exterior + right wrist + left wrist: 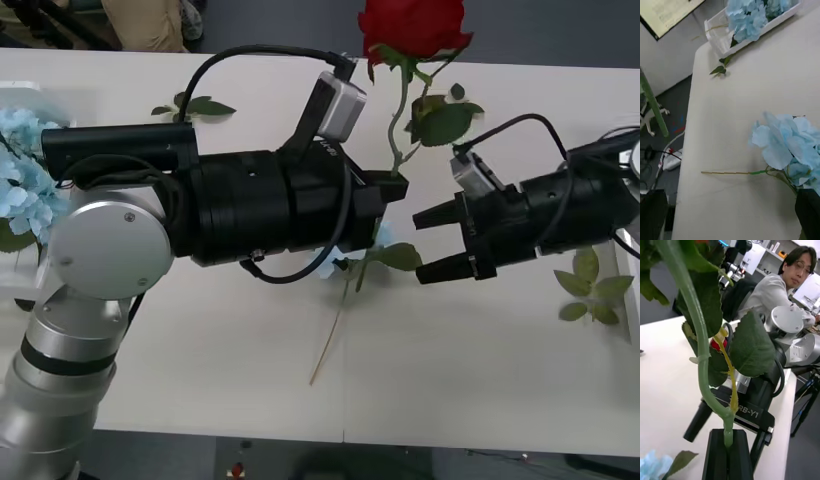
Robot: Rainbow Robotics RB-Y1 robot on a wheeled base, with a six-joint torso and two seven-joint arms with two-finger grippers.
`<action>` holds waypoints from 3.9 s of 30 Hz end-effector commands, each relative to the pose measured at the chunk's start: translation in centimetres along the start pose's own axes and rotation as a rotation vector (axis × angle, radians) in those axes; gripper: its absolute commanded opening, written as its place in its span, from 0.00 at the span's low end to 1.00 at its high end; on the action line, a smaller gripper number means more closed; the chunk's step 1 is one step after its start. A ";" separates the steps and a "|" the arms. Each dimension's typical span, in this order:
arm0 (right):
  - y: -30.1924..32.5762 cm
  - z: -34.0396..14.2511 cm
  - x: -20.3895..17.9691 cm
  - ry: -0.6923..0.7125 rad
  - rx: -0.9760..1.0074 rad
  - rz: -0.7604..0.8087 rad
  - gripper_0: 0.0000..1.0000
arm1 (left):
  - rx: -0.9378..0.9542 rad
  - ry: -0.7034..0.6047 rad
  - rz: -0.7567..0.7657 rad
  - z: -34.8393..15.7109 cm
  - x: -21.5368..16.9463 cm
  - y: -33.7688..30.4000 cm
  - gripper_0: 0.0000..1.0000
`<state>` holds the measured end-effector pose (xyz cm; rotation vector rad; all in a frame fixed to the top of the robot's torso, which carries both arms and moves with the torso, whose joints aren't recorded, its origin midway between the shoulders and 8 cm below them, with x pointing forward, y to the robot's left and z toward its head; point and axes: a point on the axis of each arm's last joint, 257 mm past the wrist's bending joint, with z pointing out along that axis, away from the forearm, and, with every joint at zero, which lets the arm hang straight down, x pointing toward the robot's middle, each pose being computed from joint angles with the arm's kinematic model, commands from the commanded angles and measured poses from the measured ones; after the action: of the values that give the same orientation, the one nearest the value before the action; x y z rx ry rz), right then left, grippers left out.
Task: Put the red flowers into the right box and the blue flowers into the left box
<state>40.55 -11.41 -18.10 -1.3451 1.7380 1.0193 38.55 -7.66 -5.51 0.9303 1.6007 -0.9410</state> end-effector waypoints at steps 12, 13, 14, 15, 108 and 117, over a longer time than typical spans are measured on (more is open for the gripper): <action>0.4 -6.2 2.6 -0.167 -0.099 0.266 1.00 | 0.026 -0.165 0.252 3.4 -2.2 -1.8 0.00; 0.5 -6.4 2.7 -0.181 -0.109 0.281 1.00 | 0.027 -0.163 0.259 3.5 -2.1 -1.8 0.00; 0.6 -6.4 2.7 -0.187 -0.114 0.285 1.00 | 0.028 -0.164 0.263 3.5 -2.1 -1.7 0.00; 0.8 -6.6 2.6 -0.201 -0.127 0.298 1.00 | 0.030 -0.162 0.265 3.5 -1.9 -1.7 0.00; 3.0 3.6 -9.8 -0.526 -0.280 0.160 0.00 | -0.026 -0.212 0.348 3.1 -3.0 -0.4 1.00; 2.2 3.1 -9.6 -0.504 -0.251 0.150 0.00 | -0.003 -0.201 0.328 2.5 -2.4 -0.4 1.00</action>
<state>40.34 -5.01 -12.73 -0.9015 1.4388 1.6139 39.79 -10.90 -4.52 0.9932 1.2831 -0.8111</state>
